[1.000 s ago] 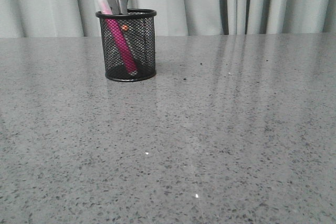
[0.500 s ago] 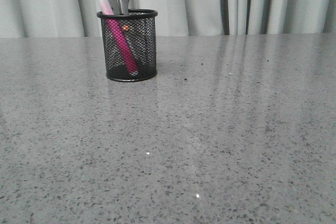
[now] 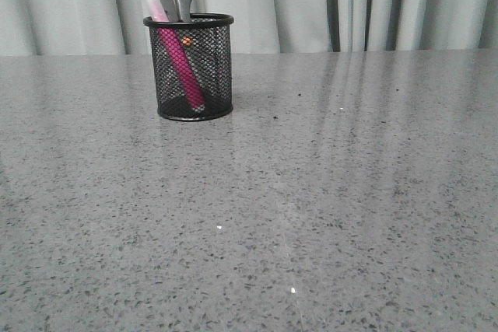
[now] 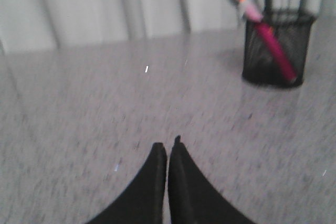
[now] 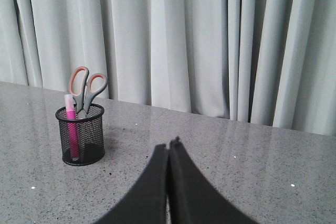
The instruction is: Put pen and scissors into bin
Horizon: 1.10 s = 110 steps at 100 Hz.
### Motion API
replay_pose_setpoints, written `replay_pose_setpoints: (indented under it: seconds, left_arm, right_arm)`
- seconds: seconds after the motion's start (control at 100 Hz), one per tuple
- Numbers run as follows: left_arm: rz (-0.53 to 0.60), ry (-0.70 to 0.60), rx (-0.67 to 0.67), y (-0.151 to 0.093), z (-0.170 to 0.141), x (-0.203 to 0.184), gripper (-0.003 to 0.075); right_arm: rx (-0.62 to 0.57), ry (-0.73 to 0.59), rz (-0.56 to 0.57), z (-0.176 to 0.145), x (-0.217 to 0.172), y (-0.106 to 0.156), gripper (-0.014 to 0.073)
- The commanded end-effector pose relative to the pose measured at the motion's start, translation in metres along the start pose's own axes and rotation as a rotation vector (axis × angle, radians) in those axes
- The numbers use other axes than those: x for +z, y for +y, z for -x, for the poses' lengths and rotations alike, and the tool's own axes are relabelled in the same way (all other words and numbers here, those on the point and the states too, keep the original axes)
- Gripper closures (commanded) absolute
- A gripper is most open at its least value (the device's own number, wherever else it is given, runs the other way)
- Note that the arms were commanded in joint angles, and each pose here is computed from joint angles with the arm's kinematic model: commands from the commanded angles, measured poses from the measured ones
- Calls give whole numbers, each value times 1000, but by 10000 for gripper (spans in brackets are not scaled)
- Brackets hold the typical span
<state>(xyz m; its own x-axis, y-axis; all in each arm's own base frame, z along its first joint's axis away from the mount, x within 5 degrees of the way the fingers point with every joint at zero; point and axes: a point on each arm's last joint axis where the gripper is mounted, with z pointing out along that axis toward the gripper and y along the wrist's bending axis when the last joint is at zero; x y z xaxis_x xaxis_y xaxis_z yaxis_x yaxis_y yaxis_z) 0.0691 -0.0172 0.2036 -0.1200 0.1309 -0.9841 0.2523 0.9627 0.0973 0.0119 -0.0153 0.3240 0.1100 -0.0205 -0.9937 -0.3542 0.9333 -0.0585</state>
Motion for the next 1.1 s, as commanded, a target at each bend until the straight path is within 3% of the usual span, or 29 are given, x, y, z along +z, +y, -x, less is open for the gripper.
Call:
replay_pose_setpoints:
  seconds: [0.0,0.29,0.58,1.09]
  left_arm:
    - [66,42,-18,5,-3,0,739]
    - [159,99,-42,7,-33,-11,739]
    - [227,76,-77,10,-33,-15,739]
    - [227,76,-77,10,-33,-15,739]
  right_arm:
    - [-16,-79,7,13,-2,0,664]
    - [-16,-79,7,13,-2,0,664]
    - [-16,-79,7,13,-2,0,664]
    - [-16,-79,7,13,-2,0,664]
